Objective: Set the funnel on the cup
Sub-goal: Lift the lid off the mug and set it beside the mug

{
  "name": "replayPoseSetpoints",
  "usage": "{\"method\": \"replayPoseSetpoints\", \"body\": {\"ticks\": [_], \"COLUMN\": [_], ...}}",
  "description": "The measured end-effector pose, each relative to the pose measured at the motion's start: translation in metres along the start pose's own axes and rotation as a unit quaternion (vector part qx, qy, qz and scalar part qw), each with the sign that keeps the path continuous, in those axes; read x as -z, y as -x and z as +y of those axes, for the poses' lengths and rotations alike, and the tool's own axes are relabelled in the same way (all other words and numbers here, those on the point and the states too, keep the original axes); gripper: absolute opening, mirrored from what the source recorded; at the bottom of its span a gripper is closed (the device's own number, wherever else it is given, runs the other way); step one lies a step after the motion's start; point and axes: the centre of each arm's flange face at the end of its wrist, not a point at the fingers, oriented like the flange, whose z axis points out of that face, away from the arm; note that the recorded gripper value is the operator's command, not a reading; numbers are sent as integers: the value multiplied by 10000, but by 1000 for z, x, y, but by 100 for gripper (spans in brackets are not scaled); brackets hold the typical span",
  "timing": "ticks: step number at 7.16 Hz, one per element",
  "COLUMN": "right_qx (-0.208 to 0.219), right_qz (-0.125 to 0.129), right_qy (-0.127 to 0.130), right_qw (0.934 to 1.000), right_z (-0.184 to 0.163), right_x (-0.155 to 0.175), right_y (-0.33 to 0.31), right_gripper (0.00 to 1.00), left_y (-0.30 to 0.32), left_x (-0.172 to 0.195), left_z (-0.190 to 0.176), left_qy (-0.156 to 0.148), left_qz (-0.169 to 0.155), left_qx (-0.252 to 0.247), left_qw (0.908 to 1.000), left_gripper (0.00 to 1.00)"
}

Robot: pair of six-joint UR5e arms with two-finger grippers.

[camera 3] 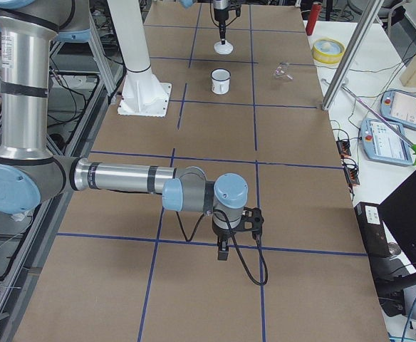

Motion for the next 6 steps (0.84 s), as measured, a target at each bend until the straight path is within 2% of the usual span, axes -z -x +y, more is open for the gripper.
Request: {"method": "replayPoseSetpoints", "body": {"ticks": [2, 4, 6], "right_qx": [1, 2, 2], "right_qz": [0, 0, 0], "right_qy": [-1, -2, -2], "right_qw": [10000, 10000, 10000], "right_z": [0, 0, 0], "right_x": [0, 0, 0], "right_y": [0, 0, 0], "right_gripper": [100, 100, 100], "left_y": [15, 18, 18], "left_x": [-62, -117, -143], "left_z": [-5, 2, 11], "left_qy": [-94, -53, 18], "left_qz": [71, -4, -100], "left_qx": [246, 316, 357], "left_qw": [9996, 9995, 9993], "left_gripper": [0, 0, 0]}}
